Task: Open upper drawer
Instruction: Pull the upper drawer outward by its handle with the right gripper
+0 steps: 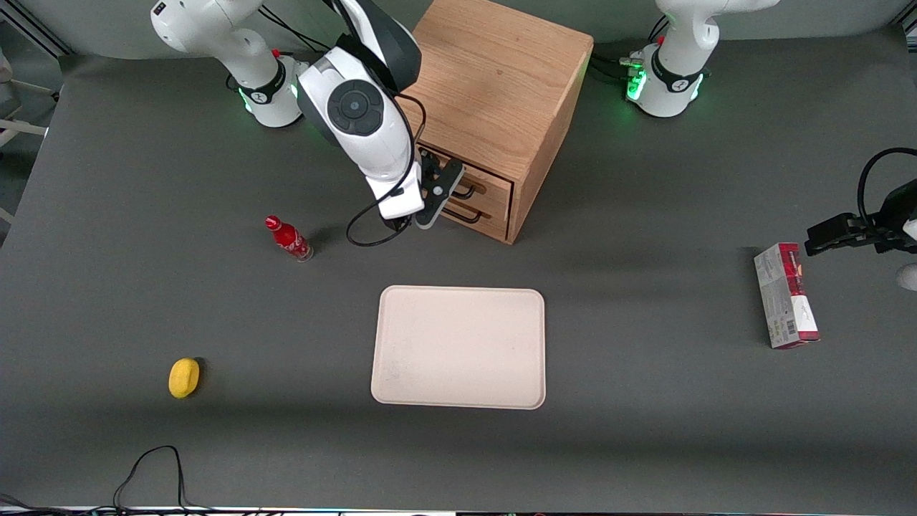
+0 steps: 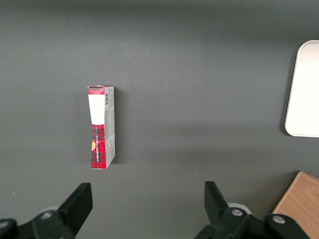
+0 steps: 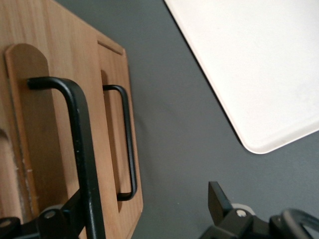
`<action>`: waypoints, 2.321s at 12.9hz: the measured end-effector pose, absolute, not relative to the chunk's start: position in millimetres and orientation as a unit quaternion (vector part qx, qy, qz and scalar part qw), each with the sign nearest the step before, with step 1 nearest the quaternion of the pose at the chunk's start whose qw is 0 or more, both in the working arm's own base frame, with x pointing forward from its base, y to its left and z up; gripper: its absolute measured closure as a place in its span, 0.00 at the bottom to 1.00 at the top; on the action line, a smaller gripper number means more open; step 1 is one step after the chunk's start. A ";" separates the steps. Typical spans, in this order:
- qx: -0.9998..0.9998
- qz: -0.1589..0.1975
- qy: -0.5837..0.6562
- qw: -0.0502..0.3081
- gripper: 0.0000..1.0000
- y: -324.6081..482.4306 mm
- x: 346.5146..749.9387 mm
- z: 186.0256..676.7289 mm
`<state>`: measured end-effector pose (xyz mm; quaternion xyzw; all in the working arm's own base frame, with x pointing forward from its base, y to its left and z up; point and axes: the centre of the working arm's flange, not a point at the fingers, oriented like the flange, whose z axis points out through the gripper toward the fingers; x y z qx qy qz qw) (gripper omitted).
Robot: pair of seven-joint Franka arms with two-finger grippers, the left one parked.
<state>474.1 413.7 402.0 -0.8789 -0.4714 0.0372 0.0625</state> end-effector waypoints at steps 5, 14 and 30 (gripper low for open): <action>-0.892 0.020 -0.446 0.064 0.00 389.3 510.0 409.8; -0.904 0.029 -0.421 0.062 0.00 371.9 553.9 401.6; -0.922 0.022 -0.385 0.042 0.00 325.4 617.5 402.0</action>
